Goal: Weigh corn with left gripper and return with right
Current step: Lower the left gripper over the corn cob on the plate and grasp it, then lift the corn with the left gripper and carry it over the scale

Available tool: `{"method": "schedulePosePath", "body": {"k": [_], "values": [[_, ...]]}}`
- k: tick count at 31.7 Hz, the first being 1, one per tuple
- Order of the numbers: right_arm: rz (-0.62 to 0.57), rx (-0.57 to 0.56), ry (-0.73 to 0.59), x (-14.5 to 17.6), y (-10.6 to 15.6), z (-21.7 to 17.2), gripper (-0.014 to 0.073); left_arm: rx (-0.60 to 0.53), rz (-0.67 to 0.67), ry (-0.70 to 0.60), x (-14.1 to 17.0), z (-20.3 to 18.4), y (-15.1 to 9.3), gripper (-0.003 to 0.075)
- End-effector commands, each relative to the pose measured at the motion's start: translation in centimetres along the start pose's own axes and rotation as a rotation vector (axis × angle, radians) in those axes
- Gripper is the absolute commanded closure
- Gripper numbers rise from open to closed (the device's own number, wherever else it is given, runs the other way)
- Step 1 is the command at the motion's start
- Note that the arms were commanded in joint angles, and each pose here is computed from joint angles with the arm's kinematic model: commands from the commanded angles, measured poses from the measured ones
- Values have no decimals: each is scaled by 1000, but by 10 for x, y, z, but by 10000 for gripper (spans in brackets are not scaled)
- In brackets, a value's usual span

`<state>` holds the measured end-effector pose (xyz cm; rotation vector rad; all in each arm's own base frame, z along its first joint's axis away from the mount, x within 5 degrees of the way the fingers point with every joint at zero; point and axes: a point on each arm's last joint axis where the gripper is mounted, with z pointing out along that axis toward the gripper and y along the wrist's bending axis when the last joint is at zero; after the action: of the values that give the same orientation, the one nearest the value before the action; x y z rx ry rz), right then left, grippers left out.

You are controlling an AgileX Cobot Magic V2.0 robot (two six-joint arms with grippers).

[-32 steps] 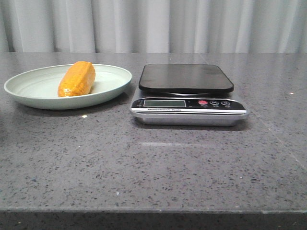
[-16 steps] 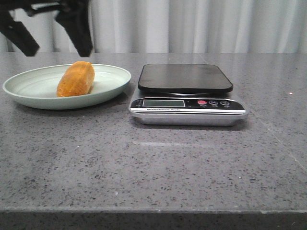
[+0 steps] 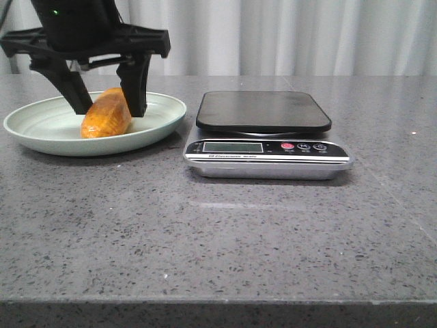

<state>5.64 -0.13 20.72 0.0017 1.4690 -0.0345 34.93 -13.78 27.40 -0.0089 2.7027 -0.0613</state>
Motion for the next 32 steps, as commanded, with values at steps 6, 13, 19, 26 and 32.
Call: {"method": "schedulePosePath", "body": {"k": [6, 13, 19, 26, 32], "values": [[-22, 11, -101, -11, -1, -2, 424, 8, -13, -40, -8, -9, -2, 302], [-22, 11, -101, -11, -1, -2, 424, 11, -19, -36, -10, -11, -2, 359], [-22, 11, -101, -11, -1, -2, 424, 44, 0, -73, -24, -37, -12, 505], [-22, 11, -101, -11, -1, -2, 424, 166, 111, -176, -35, -79, -48, 544], [-22, 11, -101, -11, -1, -2, 424, 222, 175, -202, -33, -87, -84, 543]]}}
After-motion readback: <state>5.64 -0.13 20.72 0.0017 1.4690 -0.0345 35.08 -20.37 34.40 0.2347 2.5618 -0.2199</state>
